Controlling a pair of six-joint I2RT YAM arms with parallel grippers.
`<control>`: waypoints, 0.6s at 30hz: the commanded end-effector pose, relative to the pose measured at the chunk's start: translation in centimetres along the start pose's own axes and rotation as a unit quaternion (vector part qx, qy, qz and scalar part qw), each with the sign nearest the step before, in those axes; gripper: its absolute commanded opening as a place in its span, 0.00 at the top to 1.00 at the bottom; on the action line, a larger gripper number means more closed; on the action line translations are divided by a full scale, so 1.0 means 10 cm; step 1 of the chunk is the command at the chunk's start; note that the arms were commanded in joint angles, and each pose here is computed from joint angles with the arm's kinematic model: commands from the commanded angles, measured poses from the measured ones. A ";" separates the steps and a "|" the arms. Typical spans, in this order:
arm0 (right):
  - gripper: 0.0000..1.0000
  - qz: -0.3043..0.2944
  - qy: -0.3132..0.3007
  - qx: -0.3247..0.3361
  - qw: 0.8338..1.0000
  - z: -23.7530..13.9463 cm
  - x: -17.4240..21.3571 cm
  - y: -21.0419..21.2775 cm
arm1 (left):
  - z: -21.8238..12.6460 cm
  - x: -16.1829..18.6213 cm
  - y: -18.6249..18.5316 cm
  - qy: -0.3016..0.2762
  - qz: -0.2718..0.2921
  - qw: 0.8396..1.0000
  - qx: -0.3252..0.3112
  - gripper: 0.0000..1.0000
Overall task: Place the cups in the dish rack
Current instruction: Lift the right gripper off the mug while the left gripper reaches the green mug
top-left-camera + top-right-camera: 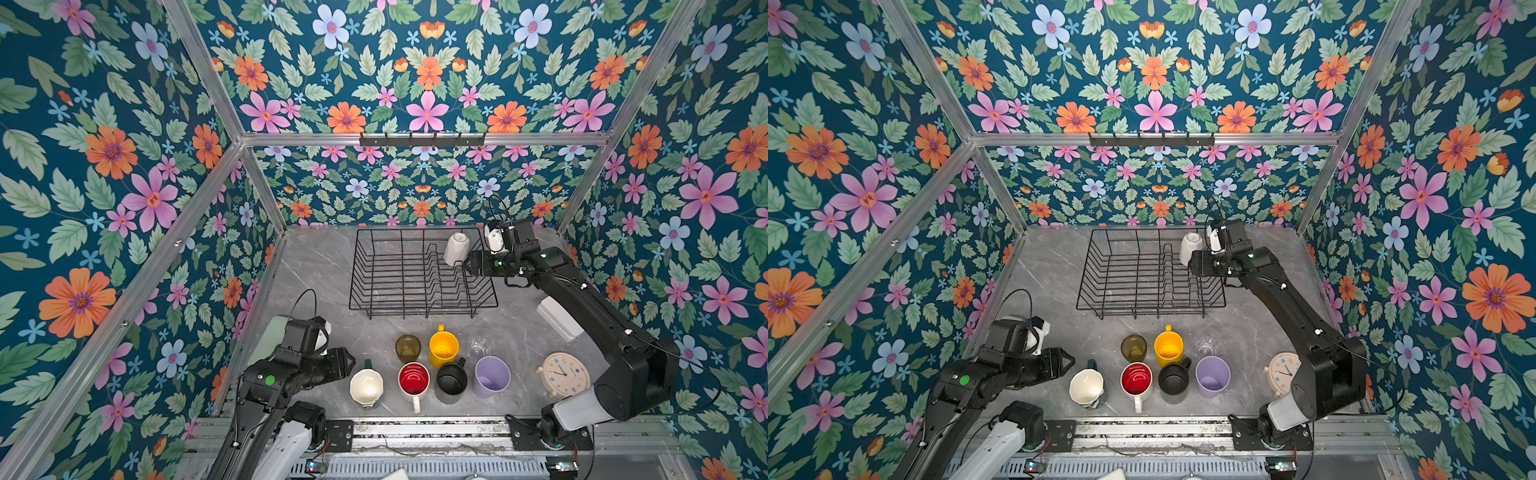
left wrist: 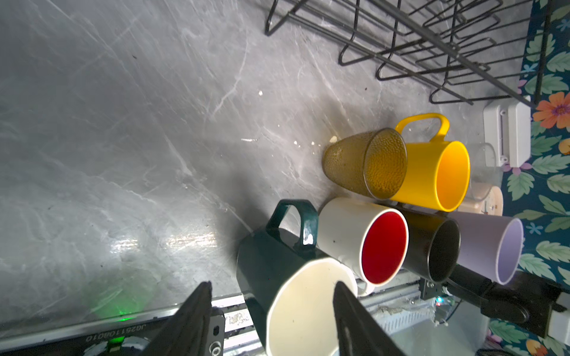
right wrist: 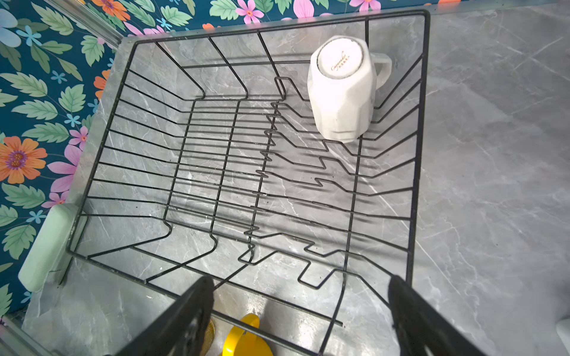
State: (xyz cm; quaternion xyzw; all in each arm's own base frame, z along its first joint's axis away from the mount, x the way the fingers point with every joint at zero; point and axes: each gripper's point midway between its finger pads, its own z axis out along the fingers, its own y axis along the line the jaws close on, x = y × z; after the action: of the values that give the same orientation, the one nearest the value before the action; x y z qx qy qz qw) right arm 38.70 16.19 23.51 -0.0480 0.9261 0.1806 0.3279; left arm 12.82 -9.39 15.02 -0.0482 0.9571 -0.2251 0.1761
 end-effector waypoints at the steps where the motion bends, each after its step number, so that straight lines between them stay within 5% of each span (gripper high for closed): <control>1: 0.12 0.003 -0.018 -0.005 1.000 -0.03 -0.06 0.02 | 0.02 0.09 -0.04 0.024 0.008 1.000 0.015 0.36; 18: 0.12 0.012 -0.010 -0.004 1.000 -0.02 0.04 0.00 | 0.11 0.12 -0.12 0.046 0.050 0.997 0.037 0.38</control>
State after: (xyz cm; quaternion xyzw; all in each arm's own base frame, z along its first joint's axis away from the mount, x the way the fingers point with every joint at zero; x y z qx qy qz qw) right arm 38.00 15.94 22.98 -0.0379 0.9264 0.1841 0.3263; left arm 11.91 -10.75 14.17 0.0023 0.9595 -0.2449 0.1391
